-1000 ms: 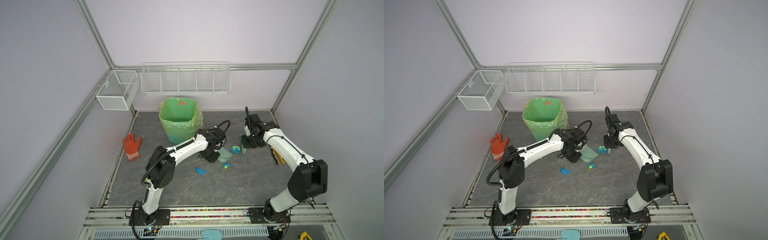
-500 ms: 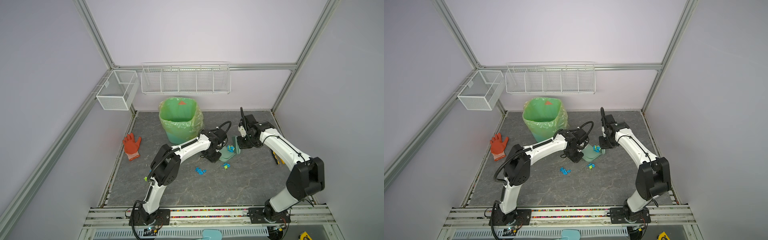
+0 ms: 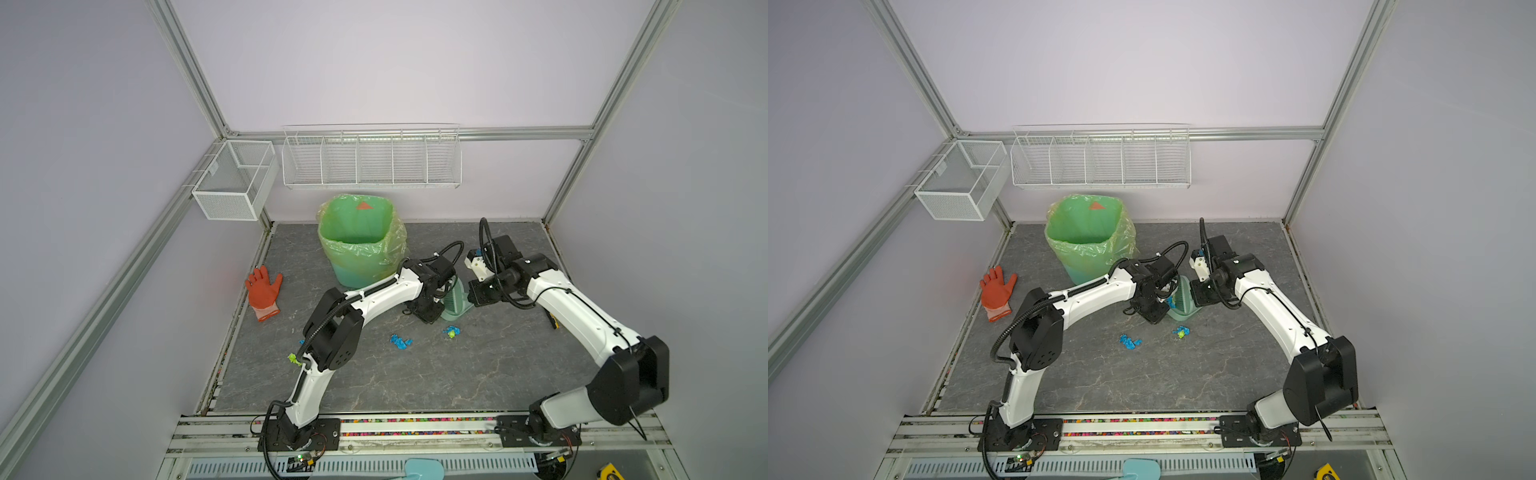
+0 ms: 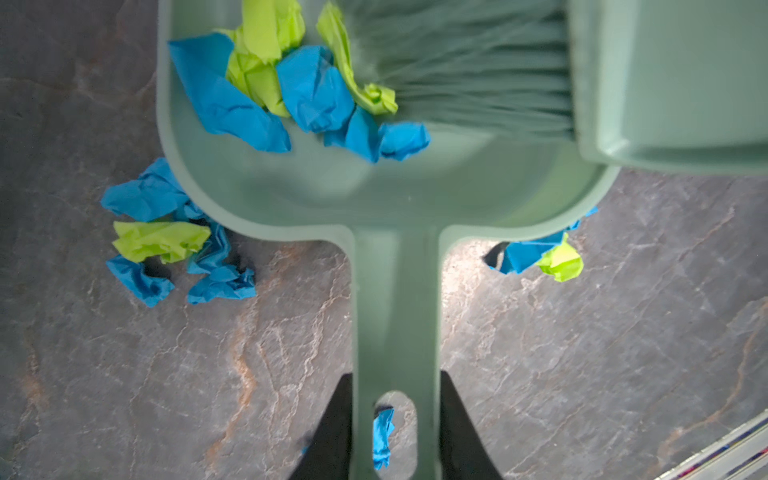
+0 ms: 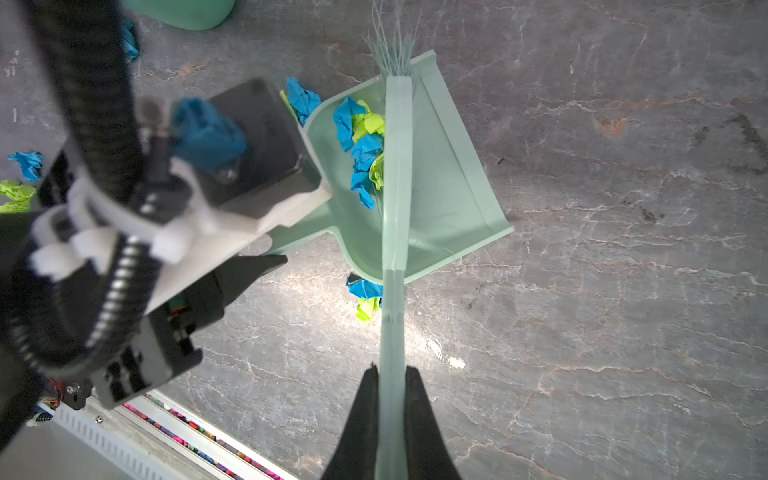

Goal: Sweep away the paper scraps from the table
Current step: 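Sweep the paper scraps into the dustpan with the brush in the right gripper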

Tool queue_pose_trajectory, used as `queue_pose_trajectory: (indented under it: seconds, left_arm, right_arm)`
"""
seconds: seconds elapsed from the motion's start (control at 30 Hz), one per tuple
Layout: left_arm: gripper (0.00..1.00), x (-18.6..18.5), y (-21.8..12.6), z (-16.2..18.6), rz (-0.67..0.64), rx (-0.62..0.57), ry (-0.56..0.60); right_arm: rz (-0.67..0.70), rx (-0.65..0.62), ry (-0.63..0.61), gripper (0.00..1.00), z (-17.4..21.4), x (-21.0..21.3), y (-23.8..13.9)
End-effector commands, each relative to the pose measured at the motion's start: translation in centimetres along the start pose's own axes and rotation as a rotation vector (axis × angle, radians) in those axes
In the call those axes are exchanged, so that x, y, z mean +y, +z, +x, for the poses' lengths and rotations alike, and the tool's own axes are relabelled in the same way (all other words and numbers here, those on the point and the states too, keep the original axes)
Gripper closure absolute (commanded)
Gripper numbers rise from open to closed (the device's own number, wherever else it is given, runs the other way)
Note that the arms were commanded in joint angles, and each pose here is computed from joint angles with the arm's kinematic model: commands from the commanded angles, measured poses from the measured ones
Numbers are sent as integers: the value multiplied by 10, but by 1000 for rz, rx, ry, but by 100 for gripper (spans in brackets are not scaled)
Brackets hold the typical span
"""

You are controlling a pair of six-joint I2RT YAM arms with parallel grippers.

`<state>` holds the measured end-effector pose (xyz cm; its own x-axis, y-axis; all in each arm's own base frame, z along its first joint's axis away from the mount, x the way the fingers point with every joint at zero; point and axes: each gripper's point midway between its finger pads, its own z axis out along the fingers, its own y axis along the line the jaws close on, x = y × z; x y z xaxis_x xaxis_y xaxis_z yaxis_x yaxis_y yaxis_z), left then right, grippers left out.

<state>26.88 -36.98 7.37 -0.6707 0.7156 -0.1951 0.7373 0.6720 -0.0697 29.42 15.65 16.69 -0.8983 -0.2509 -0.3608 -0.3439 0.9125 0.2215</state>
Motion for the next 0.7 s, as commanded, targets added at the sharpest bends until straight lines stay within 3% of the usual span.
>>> queue_pose_trajectory:
  seconds: [0.0,0.2,0.4,0.67]
  left_arm:
    - [100,-2,11,1,3,5,-2]
    - [100,0,10,-4,-8,-43,-19]
    - [100,4,0,-12,-28,-124,-36]
    - [100,6,-7,-15,-38,-170,-48]
  right_arm:
    - [16,-20,47,93,7,-5,-10]
    - [140,-92,168,93,13,-40,-31]
    - [93,-212,249,93,10,-47,-55]
    - [97,-231,281,93,13,-48,-61]
